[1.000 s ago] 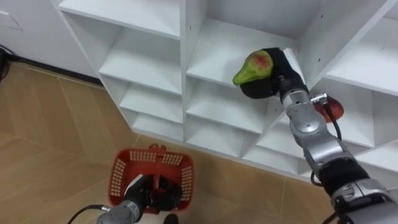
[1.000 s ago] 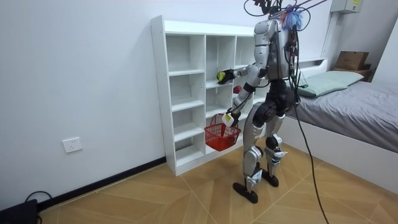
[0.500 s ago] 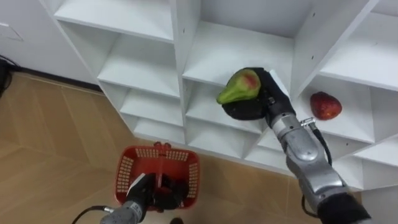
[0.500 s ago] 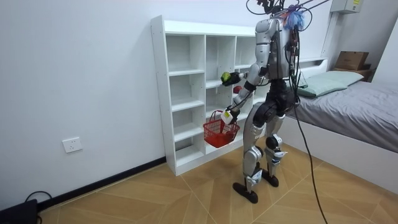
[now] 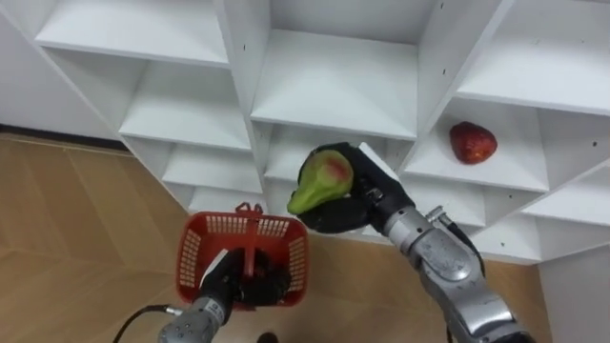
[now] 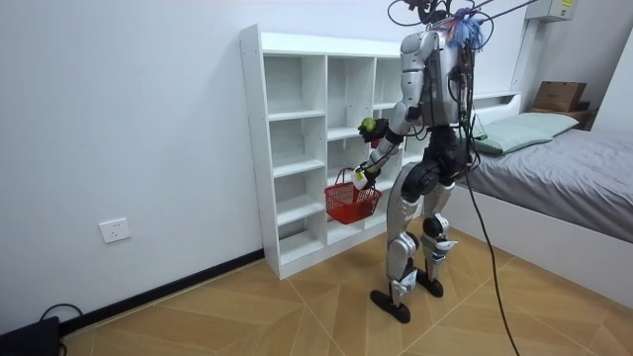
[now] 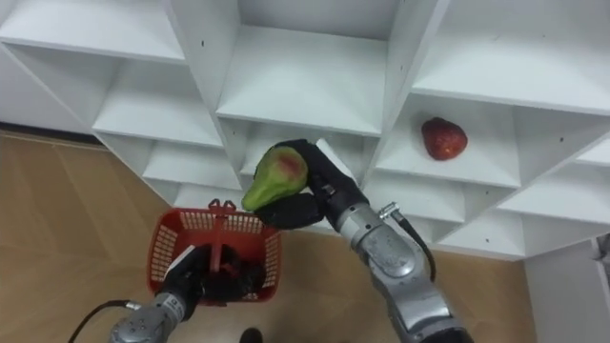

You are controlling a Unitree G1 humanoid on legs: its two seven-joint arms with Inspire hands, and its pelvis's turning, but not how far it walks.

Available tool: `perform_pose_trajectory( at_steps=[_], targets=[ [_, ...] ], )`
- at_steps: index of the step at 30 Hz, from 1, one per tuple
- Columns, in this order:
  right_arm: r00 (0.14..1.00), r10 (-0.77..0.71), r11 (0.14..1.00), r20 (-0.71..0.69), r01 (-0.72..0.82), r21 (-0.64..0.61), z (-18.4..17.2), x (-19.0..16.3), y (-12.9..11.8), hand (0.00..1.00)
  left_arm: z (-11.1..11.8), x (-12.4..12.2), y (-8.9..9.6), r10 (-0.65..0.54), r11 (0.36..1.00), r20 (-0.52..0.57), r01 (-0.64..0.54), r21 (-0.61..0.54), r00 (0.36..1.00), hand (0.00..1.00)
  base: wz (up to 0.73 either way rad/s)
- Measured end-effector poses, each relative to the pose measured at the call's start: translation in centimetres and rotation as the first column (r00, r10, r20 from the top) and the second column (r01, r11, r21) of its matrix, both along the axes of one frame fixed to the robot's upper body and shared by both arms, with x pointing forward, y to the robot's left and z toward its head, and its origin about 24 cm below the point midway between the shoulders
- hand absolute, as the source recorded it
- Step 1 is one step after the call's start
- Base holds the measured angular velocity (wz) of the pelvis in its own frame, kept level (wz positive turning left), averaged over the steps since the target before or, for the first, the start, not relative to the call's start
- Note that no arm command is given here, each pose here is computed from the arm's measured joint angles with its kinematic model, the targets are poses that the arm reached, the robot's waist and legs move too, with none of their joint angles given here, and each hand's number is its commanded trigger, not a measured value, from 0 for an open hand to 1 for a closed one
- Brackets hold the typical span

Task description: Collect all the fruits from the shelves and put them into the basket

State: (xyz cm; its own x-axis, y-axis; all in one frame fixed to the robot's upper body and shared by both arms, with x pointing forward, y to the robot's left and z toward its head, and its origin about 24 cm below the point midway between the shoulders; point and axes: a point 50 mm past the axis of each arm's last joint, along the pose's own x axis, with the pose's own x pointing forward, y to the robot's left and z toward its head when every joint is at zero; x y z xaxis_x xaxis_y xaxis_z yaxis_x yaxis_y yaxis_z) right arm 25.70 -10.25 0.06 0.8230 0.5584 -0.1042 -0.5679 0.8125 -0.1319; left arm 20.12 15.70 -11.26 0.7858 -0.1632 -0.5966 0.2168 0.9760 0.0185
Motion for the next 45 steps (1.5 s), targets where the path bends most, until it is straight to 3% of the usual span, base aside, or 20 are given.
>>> perform_pose_trajectory(
  at_steps=[11,18,45],
  targets=[
    [0.999,0.041,0.999,-0.03,-0.042,-0.029,-0.8,-1.0,0.0,1.0,0.4,0.6,0.1,0.012,1.0,0.022,-0.011,-0.027,1.0,1.0,0.0],
    [0.998,0.056,0.989,-0.008,-0.057,-0.14,-1.1,-1.1,-0.7,1.0,1.5,1.6,-0.4,-0.014,0.999,0.091,0.017,-0.038,0.996,1.0,0.0],
    [0.999,-0.038,0.957,0.0,0.037,-0.287,-2.5,-1.2,-2.7,1.0,4.6,3.4,-2.7,-0.134,0.979,0.247,0.167,-0.121,0.96,1.0,0.0]
  ],
)
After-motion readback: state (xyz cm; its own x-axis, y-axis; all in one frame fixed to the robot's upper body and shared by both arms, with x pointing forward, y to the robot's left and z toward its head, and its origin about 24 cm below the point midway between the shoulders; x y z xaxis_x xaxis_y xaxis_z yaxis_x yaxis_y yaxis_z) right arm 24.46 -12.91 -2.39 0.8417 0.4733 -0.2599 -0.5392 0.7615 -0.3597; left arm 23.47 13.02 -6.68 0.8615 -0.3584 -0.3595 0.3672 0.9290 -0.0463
